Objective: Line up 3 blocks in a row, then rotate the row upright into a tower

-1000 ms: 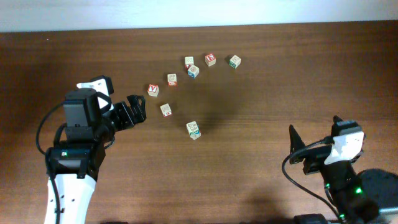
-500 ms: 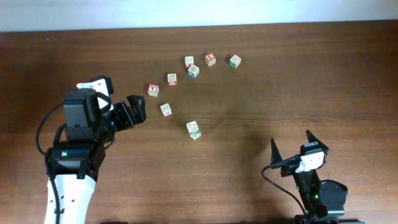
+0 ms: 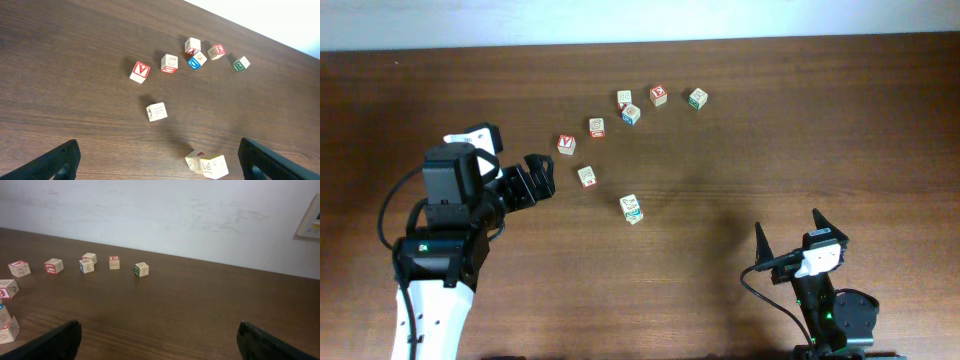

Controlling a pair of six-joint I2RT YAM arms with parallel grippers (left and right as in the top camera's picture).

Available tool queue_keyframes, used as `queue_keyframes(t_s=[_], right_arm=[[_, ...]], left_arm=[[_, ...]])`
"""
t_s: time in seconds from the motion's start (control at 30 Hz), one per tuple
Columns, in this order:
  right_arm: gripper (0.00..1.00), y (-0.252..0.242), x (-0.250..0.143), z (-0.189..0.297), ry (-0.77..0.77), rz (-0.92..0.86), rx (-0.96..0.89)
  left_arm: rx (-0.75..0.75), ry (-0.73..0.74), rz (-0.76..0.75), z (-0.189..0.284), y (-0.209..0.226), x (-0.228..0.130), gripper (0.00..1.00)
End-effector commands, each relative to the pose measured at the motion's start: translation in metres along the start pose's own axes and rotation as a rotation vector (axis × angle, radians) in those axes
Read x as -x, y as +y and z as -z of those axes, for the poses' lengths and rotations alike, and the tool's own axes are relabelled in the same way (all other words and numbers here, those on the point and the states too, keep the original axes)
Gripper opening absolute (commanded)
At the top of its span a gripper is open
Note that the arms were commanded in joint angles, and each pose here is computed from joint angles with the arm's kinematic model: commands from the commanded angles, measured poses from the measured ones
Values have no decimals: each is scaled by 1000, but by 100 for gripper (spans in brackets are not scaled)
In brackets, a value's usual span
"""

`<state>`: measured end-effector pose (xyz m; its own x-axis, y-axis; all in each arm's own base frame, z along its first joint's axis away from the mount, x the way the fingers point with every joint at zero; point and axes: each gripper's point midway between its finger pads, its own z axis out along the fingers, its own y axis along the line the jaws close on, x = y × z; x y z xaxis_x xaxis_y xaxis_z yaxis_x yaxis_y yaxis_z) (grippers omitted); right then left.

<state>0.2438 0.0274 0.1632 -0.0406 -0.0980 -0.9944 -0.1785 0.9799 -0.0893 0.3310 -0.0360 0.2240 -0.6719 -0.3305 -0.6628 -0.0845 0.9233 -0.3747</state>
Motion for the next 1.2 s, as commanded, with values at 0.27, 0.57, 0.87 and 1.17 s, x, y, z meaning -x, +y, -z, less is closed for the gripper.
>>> queue_keyframes(t_s=[0.27,0.57,0.87,1.17], right_arm=[[99,-2,-3,0,0,-1,-12],[99,-2,-3,0,0,-2,-12],[99,-2,-3,0,0,-1,-12],[99,-2,-3,0,0,-1,-12]], left_arm=[[90,-345,-339,63,29,-14,99],[126,-633,-629,54,49,-57,99],[133,-671,-638,28,66,-88,99],[134,-670,-637,28,66,-88,99]])
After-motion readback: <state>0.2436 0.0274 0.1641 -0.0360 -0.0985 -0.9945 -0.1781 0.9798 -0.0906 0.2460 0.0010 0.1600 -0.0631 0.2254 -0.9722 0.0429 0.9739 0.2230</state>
